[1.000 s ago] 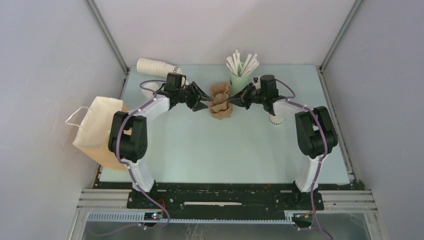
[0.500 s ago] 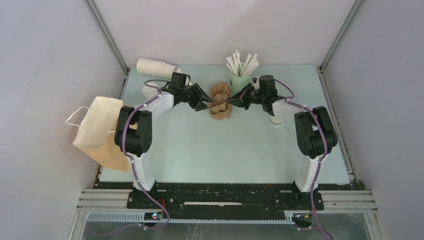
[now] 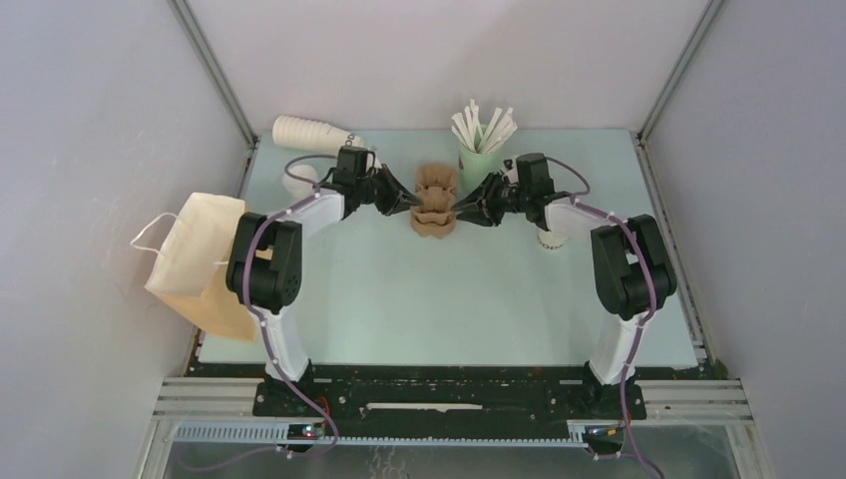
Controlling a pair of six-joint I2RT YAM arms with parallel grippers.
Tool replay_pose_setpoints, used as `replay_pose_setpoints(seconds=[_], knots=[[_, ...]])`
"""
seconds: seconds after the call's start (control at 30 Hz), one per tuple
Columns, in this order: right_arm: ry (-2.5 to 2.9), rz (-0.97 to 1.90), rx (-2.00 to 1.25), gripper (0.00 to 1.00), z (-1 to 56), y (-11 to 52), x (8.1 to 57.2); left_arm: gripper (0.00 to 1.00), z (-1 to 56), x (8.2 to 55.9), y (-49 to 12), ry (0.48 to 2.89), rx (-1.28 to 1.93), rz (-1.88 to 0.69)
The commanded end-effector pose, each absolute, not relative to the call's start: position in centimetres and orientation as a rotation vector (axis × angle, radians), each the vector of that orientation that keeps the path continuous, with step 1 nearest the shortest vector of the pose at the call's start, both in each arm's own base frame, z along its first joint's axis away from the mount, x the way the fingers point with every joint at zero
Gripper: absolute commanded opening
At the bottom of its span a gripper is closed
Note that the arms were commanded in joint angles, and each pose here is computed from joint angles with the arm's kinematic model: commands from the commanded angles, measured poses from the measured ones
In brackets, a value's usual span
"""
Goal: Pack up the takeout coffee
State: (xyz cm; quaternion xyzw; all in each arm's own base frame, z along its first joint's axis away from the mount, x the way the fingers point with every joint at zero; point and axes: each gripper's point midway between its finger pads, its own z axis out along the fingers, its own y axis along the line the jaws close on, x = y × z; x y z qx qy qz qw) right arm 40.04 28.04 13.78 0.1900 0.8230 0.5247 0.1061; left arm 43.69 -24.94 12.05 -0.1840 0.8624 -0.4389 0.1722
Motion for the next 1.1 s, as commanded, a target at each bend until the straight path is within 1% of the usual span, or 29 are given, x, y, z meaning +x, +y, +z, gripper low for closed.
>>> replay_pose_setpoints(seconds=[0.0, 0.1, 0.17, 0.2, 0.23, 0.27, 0.3, 0.33, 0.37, 0.4, 0.43, 0.47, 0.5, 0.53, 0.57, 0.6, 0.63, 0.67, 0.7, 0.73, 0.77, 0.83, 0.87, 0.9, 0.93, 0.97, 1.0, 1.03, 1.07], knots=[[2.384, 1.453, 0.374, 0.45, 16.5, 27.1, 39.7, 0.00, 17.9, 43.4, -24.9, 2.142, -0.172, -1.268], [2.407, 1.439, 0.367, 0.51, 16.4, 27.4, 39.7, 0.00, 17.8, 42.9, -25.8, 2.059, -0.122, -1.376], [2.419, 1.404, 0.341, 0.54, 16.7, 27.5, 39.9, 0.00, 19.8, 42.2, -26.1, 1.956, -0.106, -1.408], [2.422, 1.385, 0.329, 0.57, 16.9, 27.5, 39.9, 0.00, 19.8, 41.9, -26.1, 1.956, -0.068, -1.341], [2.424, 1.374, 0.319, 0.58, 16.8, 27.5, 39.9, 0.00, 18.2, 41.9, -25.8, 2.023, -0.031, -1.232], [2.427, 1.376, 0.319, 0.59, 16.8, 27.6, 39.9, 0.00, 17.3, 42.1, -25.6, 2.065, 0.001, -1.197], [2.433, 1.384, 0.320, 0.59, 16.8, 27.7, 39.9, 0.00, 17.4, 42.2, -25.3, 2.074, -0.039, -1.246], [2.439, 1.386, 0.317, 0.59, 16.9, 27.7, 39.9, 0.00, 18.8, 42.1, -25.0, 2.018, -0.089, -1.302], [2.444, 1.379, 0.305, 0.59, 17.0, 27.6, 39.8, 0.00, 20.5, 41.8, -24.3, 1.938, -0.092, -1.279], [2.440, 1.360, 0.290, 0.60, 17.1, 27.5, 39.8, 0.00, 20.1, 41.7, -23.4, 1.942, -0.101, -1.176], [2.437, 1.348, 0.283, 0.61, 17.1, 27.5, 39.8, 0.00, 18.6, 42.1, -22.7, 1.999, -0.087, -1.069], [2.439, 1.356, 0.285, 0.61, 16.9, 27.6, 39.9, 0.00, 15.6, 42.5, -22.6, 2.099, -0.085, -1.071], [2.443, 1.383, 0.290, 0.60, 16.9, 27.8, 39.9, 0.00, 16.0, 42.2, -23.0, 2.121, -0.103, -1.200], [2.451, 1.400, 0.293, 0.60, 17.0, 28.0, 39.9, 0.00, 18.7, 41.6, -23.0, 2.032, -0.115, -1.303], [2.456, 1.389, 0.270, 0.59, 17.3, 28.1, 39.7, 0.00, 21.2, 40.6, -22.8, 1.924, -0.062, -1.283], [2.451, 1.359, 0.245, 0.61, 17.6, 28.1, 39.7, 0.00, 20.5, 40.9, -21.7, 1.930, -0.050, -1.094], [2.444, 1.337, 0.240, 0.62, 17.7, 28.0, 39.8, 0.00, 17.5, 40.5, -21.3, 2.051, -0.011, -0.980], [2.443, 1.344, 0.246, 0.63, 17.6, 28.1, 39.9, 0.00, 15.7, 40.3, -21.7, 2.135, 0.011, -1.027], [2.446, 1.372, 0.258, 0.62, 17.5, 28.4, 40.0, 0.00, 16.0, 39.9, -21.7, 2.160, -0.059, -1.194], [2.458, 1.393, 0.261, 0.61, 17.5, 28.5, 40.0, 0.00, 19.5, 39.9, -21.6, 1.995, -0.103, -1.291], [2.462, 1.384, 0.239, 0.61, 17.8, 28.6, 39.9, 0.00, 21.9, 39.6, -20.9, 1.862, -0.092, -1.214], [2.443, 1.329, 0.195, 0.62, 18.2, 28.8, 40.0, 0.00, 17.9, 39.4, -19.9, 2.048, 0.008, -0.878], [2.444, 1.321, 0.208, 0.62, 18.0, 28.9, 40.2, 0.00, 15.4, 39.2, -20.3, 2.168, 0.040, -0.923], [2.469, 1.329, 0.233, 0.61, 17.4, 29.0, 40.2, 0.00, 15.4, 38.7, -20.5, 2.231, -0.005, -1.057], [2.505, 1.325, 0.247, 0.58, 17.0, 29.2, 40.0, 0.00, 17.5, 38.4, -20.6, 2.148, -0.037, -1.112], [2.540, 1.285, 0.238, 0.57, 16.8, 29.2, 39.8, 0.00, 20.0, 38.2, -20.4, 2.019, -0.014, -1.027], [2.540, 1.219, 0.206, 0.57, 17.0, 29.1, 40.0, 0.00, 19.2, 37.5, -19.8, 2.035, 0.007, -0.885], [2.523, 1.170, 0.188, 0.57, 17.2, 29.2, 40.3, 0.00, 17.6, 37.4, -19.9, 2.100, 0.038, -0.852], [2.522, 1.135, 0.191, 0.57, 17.1, 29.2, 40.4, 0.00, 16.3, 37.7, -20.0, 2.164, 0.035, -0.913]])
